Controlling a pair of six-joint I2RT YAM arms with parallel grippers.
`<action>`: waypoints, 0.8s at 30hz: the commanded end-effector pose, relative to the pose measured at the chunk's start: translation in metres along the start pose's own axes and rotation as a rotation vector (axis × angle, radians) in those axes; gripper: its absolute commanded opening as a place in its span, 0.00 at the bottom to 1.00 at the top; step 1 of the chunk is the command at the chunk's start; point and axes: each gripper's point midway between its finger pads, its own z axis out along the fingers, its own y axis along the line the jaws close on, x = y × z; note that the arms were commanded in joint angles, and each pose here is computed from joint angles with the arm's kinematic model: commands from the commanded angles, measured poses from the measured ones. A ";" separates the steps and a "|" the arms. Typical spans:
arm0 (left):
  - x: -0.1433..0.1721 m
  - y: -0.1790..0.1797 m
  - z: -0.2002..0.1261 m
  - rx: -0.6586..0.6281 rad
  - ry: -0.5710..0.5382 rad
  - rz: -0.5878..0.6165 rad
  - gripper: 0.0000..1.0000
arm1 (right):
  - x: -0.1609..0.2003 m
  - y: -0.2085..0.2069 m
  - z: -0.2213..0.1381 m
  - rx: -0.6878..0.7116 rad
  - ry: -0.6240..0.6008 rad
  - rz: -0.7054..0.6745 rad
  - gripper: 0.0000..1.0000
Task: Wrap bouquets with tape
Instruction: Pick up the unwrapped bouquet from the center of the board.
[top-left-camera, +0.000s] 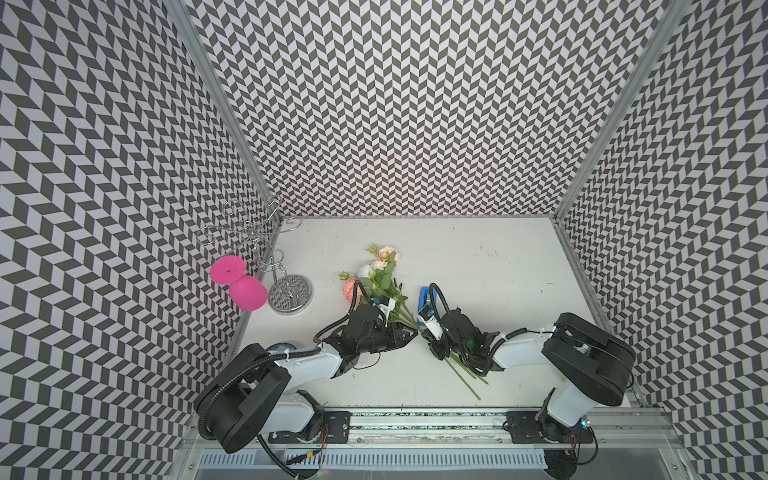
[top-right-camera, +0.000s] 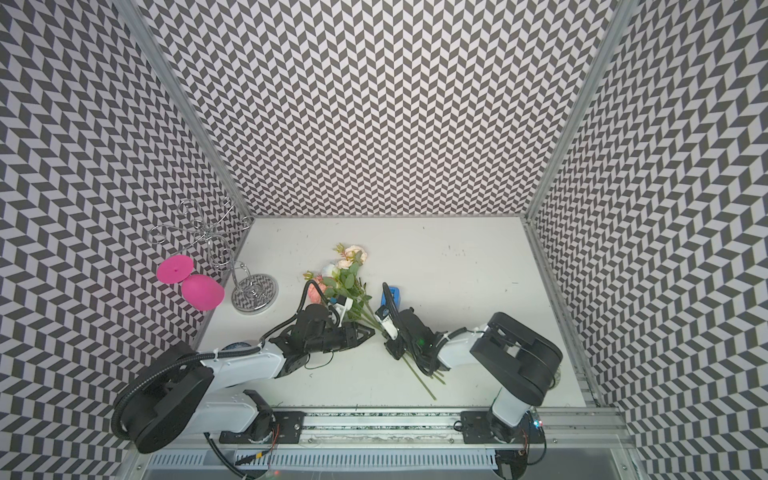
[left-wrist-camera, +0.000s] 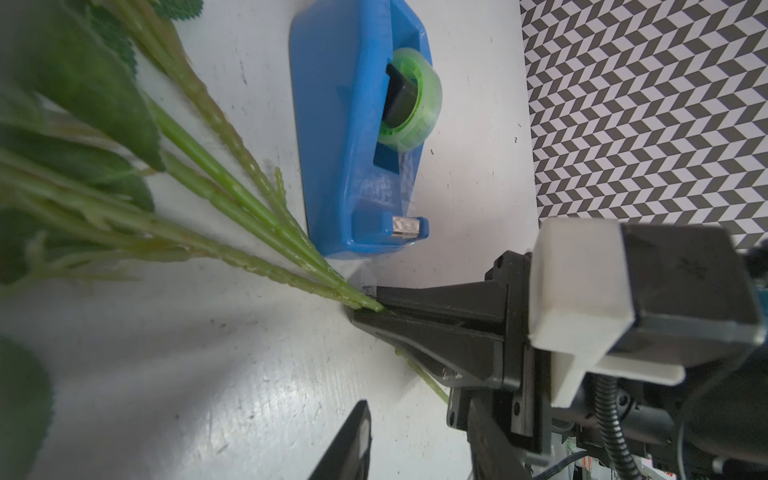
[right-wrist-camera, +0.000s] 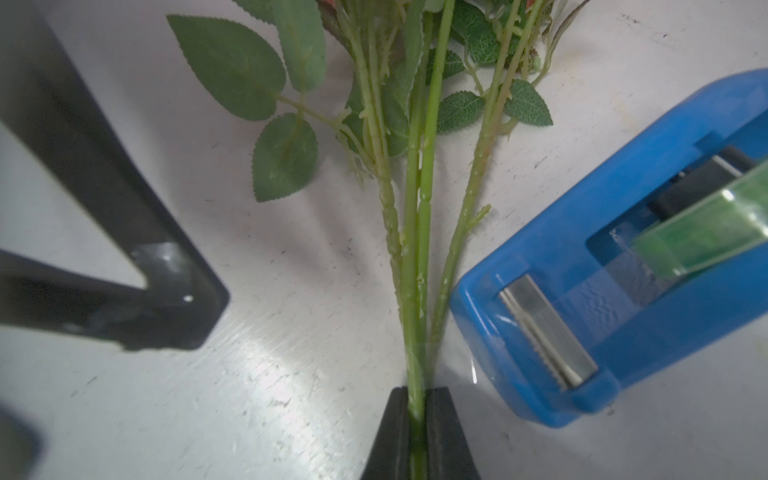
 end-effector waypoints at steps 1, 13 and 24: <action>-0.009 -0.004 0.006 0.042 -0.021 -0.021 0.40 | 0.018 -0.008 0.007 0.001 0.088 -0.017 0.00; -0.025 0.006 0.025 0.075 -0.116 -0.172 0.70 | -0.039 0.002 -0.017 -0.081 -0.073 -0.032 0.00; -0.025 0.004 0.045 0.202 -0.169 -0.267 0.68 | -0.024 0.022 -0.015 -0.149 -0.048 -0.055 0.00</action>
